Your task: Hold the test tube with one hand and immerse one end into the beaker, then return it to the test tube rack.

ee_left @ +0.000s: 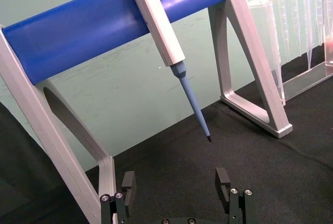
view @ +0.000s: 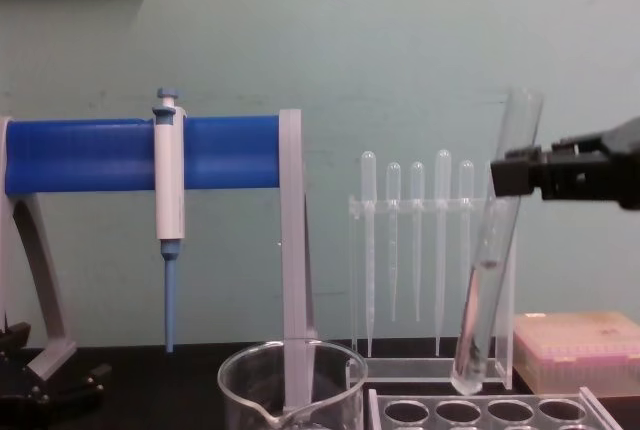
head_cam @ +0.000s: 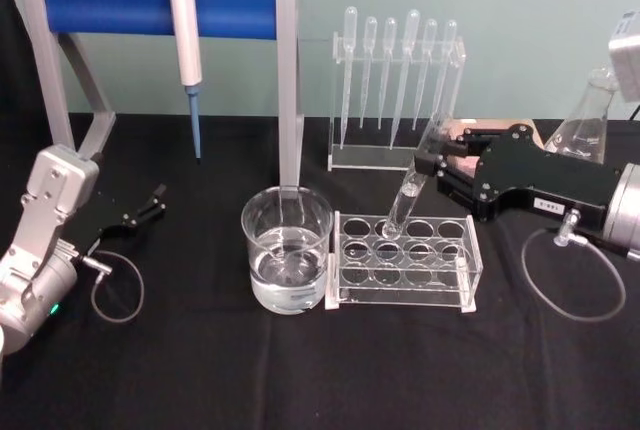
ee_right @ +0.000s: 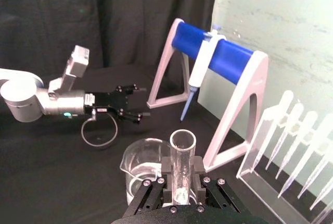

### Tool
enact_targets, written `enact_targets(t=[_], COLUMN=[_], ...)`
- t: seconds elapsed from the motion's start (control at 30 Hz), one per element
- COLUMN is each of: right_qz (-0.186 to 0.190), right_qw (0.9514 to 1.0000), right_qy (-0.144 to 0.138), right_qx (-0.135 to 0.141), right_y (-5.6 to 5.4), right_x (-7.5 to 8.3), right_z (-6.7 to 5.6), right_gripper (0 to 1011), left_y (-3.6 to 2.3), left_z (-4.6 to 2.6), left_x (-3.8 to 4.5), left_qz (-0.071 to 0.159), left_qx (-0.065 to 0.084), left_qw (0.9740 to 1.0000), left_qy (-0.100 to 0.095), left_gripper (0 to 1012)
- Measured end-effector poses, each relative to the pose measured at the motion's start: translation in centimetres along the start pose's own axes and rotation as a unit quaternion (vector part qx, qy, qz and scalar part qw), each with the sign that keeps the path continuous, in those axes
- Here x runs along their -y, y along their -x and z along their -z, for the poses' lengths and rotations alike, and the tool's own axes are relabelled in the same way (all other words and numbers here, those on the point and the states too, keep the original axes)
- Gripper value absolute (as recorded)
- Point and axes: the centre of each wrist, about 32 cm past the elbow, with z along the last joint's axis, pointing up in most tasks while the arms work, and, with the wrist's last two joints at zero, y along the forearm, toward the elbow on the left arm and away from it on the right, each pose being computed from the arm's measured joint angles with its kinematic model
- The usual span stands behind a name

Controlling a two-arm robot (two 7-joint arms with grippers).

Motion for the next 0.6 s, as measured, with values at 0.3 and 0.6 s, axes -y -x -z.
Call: enact_targets(t=[0.3,0.6], right_qz=[0.001,0.004], right_qw=[0.9998,0.9996], right_qy=[0.014,0.024], right_qx=[-0.011,-0.016], right_y=[0.0,-0.1], right_x=[-0.6,-1.0], right_z=[1.2,1.9], right_gripper=[238,238], left_y=[0.0,0.0], left_z=[0.0,0.0], left_x=[0.0,0.0], left_qz=[0.0,0.0], left_qx=[0.0,0.0], left_qw=[1.0,1.0], left_qy=[0.0,0.0], left_gripper=[1000,1000])
